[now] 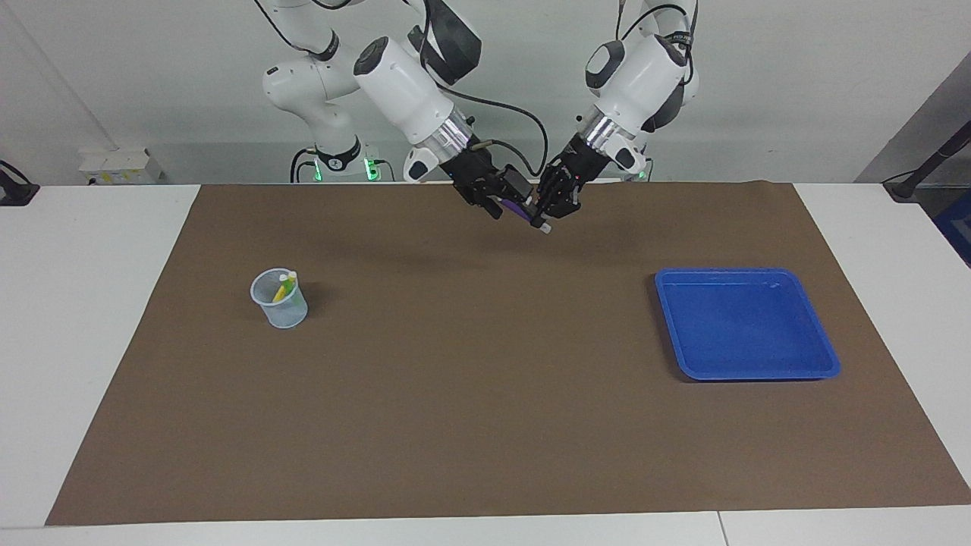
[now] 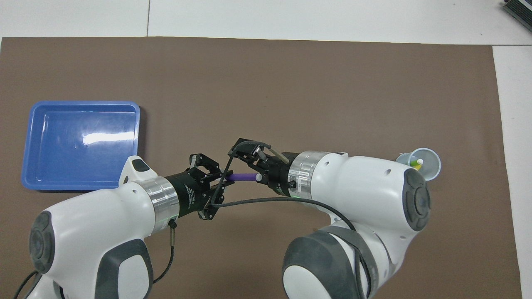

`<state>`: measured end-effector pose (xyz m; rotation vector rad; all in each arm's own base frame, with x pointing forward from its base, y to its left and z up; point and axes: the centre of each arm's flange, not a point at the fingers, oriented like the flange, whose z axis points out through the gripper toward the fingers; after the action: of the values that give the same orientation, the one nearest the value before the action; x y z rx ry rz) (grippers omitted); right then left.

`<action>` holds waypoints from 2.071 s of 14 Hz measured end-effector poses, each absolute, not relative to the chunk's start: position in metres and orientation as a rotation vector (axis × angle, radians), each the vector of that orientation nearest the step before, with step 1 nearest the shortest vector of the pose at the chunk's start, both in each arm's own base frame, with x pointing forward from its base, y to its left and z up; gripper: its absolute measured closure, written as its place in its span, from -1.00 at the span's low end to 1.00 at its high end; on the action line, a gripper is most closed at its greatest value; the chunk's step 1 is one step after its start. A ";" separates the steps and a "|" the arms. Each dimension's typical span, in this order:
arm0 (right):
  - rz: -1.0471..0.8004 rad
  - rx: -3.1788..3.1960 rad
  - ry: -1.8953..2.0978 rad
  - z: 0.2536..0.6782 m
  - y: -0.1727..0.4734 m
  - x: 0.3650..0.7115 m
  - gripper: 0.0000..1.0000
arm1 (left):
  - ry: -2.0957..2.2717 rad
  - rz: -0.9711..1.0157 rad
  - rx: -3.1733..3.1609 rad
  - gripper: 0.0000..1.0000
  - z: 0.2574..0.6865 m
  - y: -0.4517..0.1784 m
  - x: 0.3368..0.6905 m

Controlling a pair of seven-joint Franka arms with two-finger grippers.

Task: Transfer and insert pens with both arms
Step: 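Close the right gripper on the purple pen's free end, then open the left gripper and pull the pen away with the right gripper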

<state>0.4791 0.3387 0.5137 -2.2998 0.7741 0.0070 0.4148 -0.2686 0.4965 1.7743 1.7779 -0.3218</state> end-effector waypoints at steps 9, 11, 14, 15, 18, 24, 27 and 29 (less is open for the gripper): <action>0.038 -2.319 0.741 0.514 0.350 0.469 -0.55 | 1.778 -0.319 1.764 0.67 0.501 -0.268 0.413; 0.043 -2.322 0.740 0.514 0.350 0.468 -0.07 | 1.778 -0.319 1.763 0.67 0.501 -0.267 0.413; 0.049 -2.325 0.742 0.512 0.349 0.468 0.37 | 1.783 -0.318 1.753 0.67 0.503 -0.264 0.415; 0.050 -2.326 0.743 0.511 0.349 0.468 0.49 | 1.783 -0.317 1.752 0.67 0.503 -0.264 0.415; 0.051 -2.326 0.743 0.511 0.348 0.468 0.64 | 1.789 -0.322 1.743 0.67 0.503 -0.263 0.415; 0.050 -2.326 0.744 0.511 0.348 0.468 0.64 | 1.786 -0.321 1.747 0.57 0.503 -0.264 0.415; 0.047 -2.329 0.738 0.511 0.345 0.470 0.64 | 1.776 -0.317 1.757 -0.09 0.503 -0.264 0.414; 0.063 -2.374 0.670 0.506 0.337 0.473 0.64 | 1.758 -0.309 1.770 -0.57 0.504 -0.264 0.414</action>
<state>0.4725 0.3369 0.5063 -2.3739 0.6695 0.0627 0.4137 -0.2642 0.5043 1.7697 1.7580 -0.3087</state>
